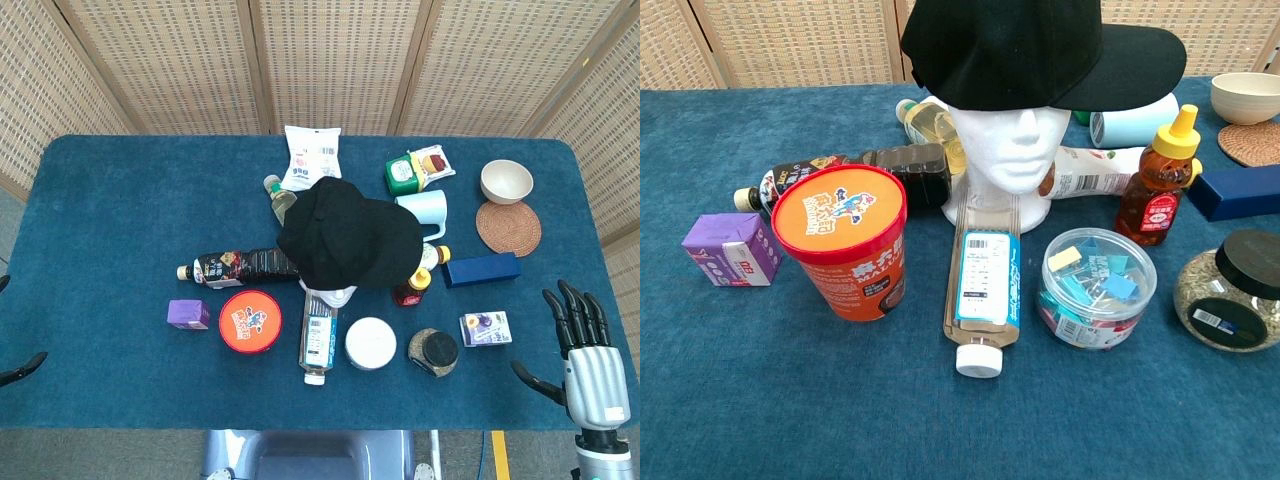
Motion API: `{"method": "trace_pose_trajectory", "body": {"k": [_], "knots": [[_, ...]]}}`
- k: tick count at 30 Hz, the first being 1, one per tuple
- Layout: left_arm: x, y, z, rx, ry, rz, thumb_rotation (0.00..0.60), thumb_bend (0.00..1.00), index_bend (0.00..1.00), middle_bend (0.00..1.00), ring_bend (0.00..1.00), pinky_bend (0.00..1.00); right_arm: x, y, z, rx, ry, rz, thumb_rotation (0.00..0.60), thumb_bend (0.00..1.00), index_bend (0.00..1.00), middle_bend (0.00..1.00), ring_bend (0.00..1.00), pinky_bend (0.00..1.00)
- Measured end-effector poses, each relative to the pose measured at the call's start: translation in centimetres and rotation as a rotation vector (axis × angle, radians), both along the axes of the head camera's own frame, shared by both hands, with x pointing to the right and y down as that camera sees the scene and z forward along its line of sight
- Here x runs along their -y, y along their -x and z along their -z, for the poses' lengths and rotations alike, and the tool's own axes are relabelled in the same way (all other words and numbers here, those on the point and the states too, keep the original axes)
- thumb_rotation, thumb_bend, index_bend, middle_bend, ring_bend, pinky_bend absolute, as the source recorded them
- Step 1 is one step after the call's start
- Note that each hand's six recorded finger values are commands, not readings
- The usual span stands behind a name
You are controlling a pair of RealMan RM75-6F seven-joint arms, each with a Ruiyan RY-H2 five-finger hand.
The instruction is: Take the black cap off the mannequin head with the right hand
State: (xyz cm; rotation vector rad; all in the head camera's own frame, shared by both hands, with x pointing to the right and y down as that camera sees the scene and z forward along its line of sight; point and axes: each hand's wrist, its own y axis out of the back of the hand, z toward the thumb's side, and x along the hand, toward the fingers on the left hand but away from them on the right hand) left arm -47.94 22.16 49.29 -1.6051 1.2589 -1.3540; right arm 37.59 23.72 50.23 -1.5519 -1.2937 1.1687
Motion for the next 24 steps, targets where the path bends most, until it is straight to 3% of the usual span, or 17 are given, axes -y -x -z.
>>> {"method": "trace_pose_trajectory", "body": {"k": [6,13,20,24], "knots": [[0.1,0.1,0.5,-0.028,-0.013,0.008,0.600,0.11,0.00,0.00,0.00,0.00,0.0,0.2,-0.7,-0.010,0.008,0.011,0.600,0.00,0.00,0.01,0.00,0.04],[-0.1,0.1,0.7,-0.038,-0.013,-0.008,0.600,0.10,0.00,0.00,0.00,0.00,0.5,0.5,-2.8,-0.036,0.013,0.028,0.600,0.00,0.05,0.09,0.02,0.08],[0.1,0.2,0.5,-0.045,-0.002,0.004,0.600,0.11,0.00,0.00,0.00,0.00,3.2,1.5,-5.9,-0.022,-0.036,0.039,0.600,0.00,0.09,0.12,0.05,0.12],[0.2,0.3,0.5,-0.044,0.001,0.011,0.600,0.11,0.00,0.00,0.00,0.00,5.0,2.5,-7.9,0.008,-0.023,0.035,0.600,0.00,0.09,0.13,0.06,0.13]]}}
